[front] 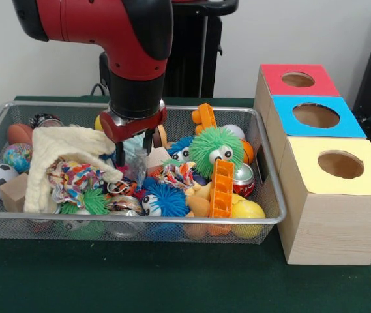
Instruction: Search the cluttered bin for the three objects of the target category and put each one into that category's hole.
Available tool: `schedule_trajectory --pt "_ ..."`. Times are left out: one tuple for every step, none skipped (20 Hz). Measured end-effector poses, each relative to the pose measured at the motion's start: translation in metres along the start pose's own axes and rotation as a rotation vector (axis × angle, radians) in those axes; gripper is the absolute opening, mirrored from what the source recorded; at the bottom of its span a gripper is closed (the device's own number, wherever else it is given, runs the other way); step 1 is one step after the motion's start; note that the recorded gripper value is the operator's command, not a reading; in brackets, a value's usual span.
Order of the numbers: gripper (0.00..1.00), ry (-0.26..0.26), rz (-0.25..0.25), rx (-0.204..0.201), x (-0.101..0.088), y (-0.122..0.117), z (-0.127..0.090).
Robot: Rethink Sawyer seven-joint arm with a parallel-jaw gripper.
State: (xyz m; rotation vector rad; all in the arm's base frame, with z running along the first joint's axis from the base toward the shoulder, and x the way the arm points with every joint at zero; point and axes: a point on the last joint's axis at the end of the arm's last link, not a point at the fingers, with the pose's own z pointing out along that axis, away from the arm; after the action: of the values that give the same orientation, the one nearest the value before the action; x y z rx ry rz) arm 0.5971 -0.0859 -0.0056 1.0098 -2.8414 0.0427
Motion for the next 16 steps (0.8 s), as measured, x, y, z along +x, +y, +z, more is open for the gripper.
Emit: schedule_trajectory --pt "1.00 0.005 0.001 0.002 0.0022 -0.0005 0.0004" --pt "1.00 0.008 0.002 0.003 0.0031 -0.0006 0.0005" --pt "1.00 0.010 0.002 0.004 0.0039 -0.0006 0.0007" --pt "1.00 0.012 0.002 0.005 0.0043 -0.0004 0.0009" --pt "1.00 0.014 0.001 0.005 0.0047 -0.0002 0.0011" --pt "1.00 0.016 0.001 0.006 0.0050 0.0002 0.0014" --pt "1.00 0.019 -0.001 0.006 0.0051 0.0012 0.0017" --pt "1.00 0.019 -0.001 0.006 0.0050 0.0015 0.0017" --pt "1.00 0.019 -0.001 0.006 0.0047 0.0018 0.0017" --pt "1.00 0.019 -0.001 0.005 0.0040 0.0026 0.0015" --pt "1.00 0.019 -0.001 0.004 0.0031 0.0033 0.0014" --pt "1.00 0.018 -0.001 0.003 0.0025 0.0039 0.0012" --pt "1.00 0.018 0.000 0.002 0.0018 0.0044 0.0011" --pt "1.00 0.017 0.000 0.001 0.0015 0.0048 0.0010" --pt "1.00 0.017 0.001 0.001 0.0014 0.0049 0.0010" --pt "1.00 0.016 0.003 -0.001 0.0010 0.0051 0.0008"
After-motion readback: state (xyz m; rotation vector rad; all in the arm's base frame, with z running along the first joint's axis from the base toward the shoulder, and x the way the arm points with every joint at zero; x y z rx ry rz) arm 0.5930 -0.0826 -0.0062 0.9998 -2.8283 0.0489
